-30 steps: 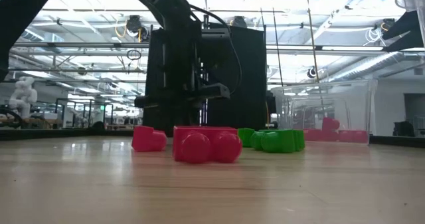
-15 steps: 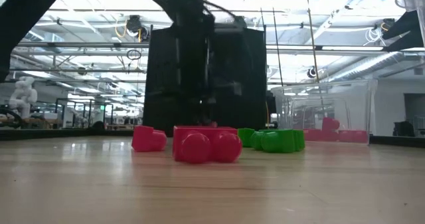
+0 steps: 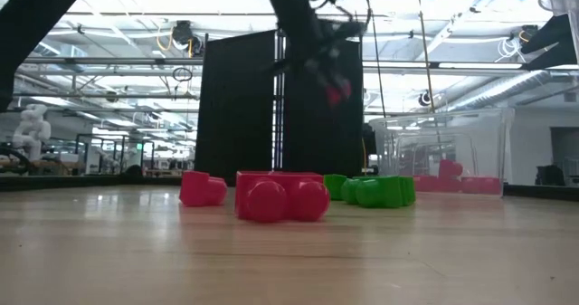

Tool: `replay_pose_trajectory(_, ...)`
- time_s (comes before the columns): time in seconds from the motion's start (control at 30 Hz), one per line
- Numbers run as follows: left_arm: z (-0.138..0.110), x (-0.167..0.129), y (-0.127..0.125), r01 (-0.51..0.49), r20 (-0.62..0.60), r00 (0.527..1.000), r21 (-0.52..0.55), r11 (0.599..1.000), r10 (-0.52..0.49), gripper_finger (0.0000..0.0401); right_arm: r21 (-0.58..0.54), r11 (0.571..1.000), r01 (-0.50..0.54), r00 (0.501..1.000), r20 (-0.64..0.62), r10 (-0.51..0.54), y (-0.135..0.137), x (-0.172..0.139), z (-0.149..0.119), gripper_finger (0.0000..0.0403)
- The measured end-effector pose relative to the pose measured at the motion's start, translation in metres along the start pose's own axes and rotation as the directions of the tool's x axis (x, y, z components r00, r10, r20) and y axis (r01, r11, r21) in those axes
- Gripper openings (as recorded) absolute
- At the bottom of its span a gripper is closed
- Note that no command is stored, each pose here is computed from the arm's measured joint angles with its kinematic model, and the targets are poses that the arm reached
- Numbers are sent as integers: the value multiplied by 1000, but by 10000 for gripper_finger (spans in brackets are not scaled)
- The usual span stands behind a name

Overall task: Sort blocks
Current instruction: Put the red game piece into the top transparent bin

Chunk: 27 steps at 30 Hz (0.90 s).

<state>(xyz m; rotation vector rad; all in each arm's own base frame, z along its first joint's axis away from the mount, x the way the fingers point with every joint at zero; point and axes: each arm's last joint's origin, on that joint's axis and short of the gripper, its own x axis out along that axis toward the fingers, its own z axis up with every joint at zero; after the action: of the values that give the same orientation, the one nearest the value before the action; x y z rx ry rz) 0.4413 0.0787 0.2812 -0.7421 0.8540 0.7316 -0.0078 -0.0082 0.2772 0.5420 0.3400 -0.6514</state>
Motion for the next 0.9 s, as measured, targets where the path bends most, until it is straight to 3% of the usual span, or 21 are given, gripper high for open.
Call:
replay_pose_trajectory(0.13,33,-14,-3,80,167,981,84,993,-93,1,-3,1000,3,1000,3,-3,0,0,0,208)
replay_pose_trajectory(0.27,61,-18,1,179,288,934,130,975,-210,1,-16,1000,4,1000,3,-4,0,0,0,208)
replay_pose_trajectory(0.47,92,-21,2,357,433,815,145,923,-384,1,-24,1000,3,1000,2,-3,0,0,0,208)
replay_pose_trajectory(0.57,103,-14,0,423,501,742,168,890,-447,1,-26,1000,5,1000,3,-5,0,0,0,208)
replay_pose_trajectory(0.67,108,1,-2,484,519,697,168,859,-495,1,-34,999,6,1000,5,-6,0,0,0,208)
replay_pose_trajectory(0.9,104,46,0,527,471,722,100,844,-507,1,-42,999,6,1000,4,-6,0,0,0,208)
